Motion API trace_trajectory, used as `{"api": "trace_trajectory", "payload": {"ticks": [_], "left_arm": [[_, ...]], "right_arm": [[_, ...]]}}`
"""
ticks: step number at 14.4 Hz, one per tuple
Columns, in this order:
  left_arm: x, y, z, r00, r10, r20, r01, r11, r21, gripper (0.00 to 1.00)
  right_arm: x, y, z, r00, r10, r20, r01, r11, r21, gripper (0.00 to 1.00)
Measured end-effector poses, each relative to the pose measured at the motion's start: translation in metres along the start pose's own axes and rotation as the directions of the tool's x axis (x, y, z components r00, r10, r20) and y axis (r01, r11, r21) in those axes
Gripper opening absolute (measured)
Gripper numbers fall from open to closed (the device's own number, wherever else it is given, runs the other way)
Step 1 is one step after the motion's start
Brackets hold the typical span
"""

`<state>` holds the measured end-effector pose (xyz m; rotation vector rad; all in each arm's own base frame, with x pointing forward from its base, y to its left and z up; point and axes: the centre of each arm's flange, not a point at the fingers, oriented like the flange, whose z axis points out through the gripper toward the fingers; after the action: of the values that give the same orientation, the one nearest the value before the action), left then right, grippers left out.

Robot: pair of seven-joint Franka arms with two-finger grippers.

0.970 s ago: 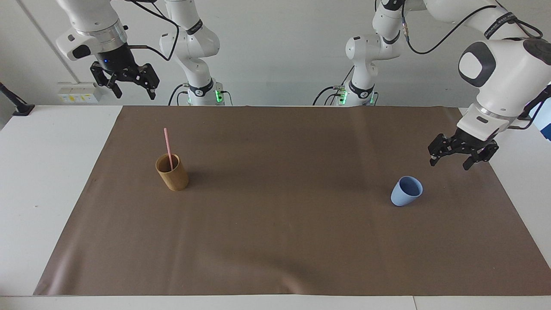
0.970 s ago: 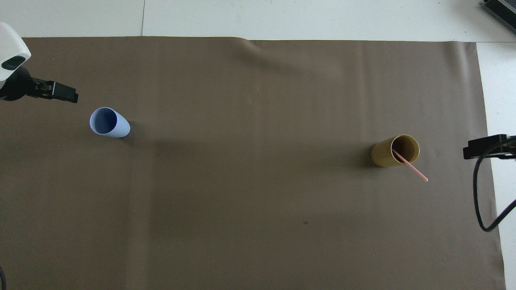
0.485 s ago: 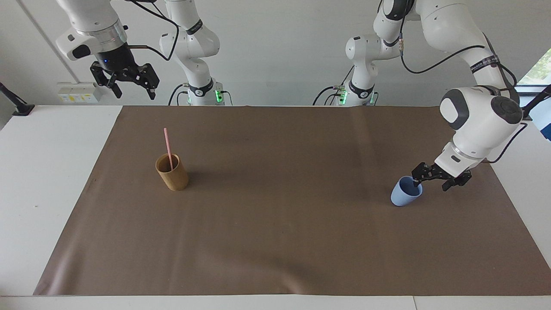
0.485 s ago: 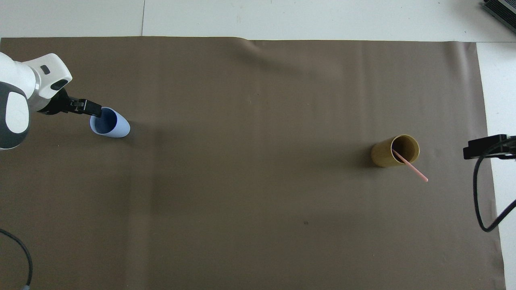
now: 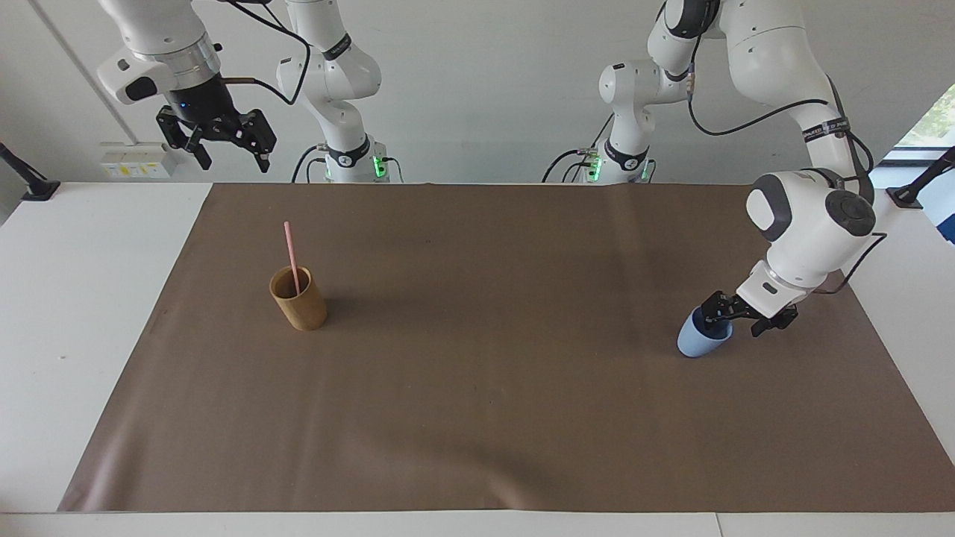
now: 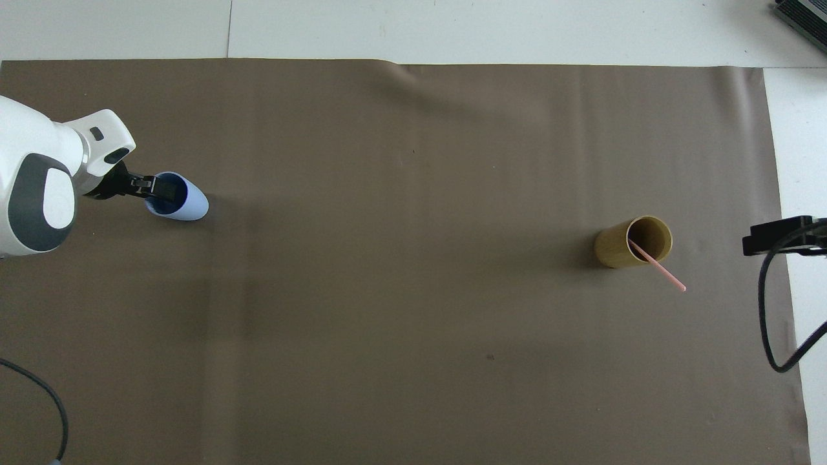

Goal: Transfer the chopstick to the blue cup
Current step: 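Close the left gripper on the blue cup rim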

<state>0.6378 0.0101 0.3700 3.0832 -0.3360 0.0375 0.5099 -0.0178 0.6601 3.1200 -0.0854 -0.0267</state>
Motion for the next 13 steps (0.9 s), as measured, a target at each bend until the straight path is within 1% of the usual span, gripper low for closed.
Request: {"api": "trace_trajectory", "payload": {"ticks": [1,2,3,5,6,7,8,9,11,13], "left_arm": [[-0.001,0.001,0.003,1.000,0.001,0.005,-0.001,1.000,-0.002,0.94],[-0.003,0.002,0.007,1.000,0.002,0.013,-0.002,1.000,-0.004,0.84],[-0.005,0.003,0.010,1.000,0.002,0.018,-0.002,1.000,-0.006,0.68],[-0.005,0.003,0.011,1.000,-0.004,0.018,0.004,1.000,-0.009,0.46],[-0.005,0.003,0.011,1.000,-0.008,0.018,0.008,1.000,-0.011,0.31],[-0.005,0.004,0.011,1.000,-0.010,0.017,0.011,1.000,-0.012,0.19],[-0.004,0.004,0.009,1.000,-0.013,0.015,0.013,1.000,-0.014,0.08],[-0.003,0.005,0.008,1.000,-0.013,0.012,0.013,1.000,-0.015,0.04],[0.002,0.016,0.002,1.000,-0.009,0.004,0.009,1.000,-0.018,0.04],[0.011,0.053,-0.002,1.000,-0.023,0.001,0.023,1.000,-0.021,0.04]], "right_arm": [[0.000,0.000,0.000,1.000,0.000,0.000,0.000,1.000,0.000,1.00],[0.000,0.000,0.000,1.000,0.000,0.000,0.000,1.000,0.002,1.00],[0.000,-0.001,0.000,1.000,-0.002,0.000,0.002,1.000,0.003,1.00],[0.000,-0.006,0.000,1.000,-0.010,0.000,0.010,1.000,0.003,1.00],[0.000,-0.007,0.000,1.000,-0.013,0.000,0.013,1.000,0.003,1.00],[0.000,-0.007,0.000,1.000,-0.012,0.000,0.012,1.000,0.003,1.00],[0.000,-0.006,0.000,1.000,-0.010,0.000,0.010,1.000,0.003,1.00],[0.000,-0.005,0.000,1.000,-0.008,0.000,0.008,1.000,0.003,1.00],[0.000,-0.005,0.000,1.000,-0.008,0.000,0.008,1.000,0.003,1.00],[0.000,-0.005,0.000,1.000,-0.008,0.001,0.008,1.000,0.003,1.00]]}}
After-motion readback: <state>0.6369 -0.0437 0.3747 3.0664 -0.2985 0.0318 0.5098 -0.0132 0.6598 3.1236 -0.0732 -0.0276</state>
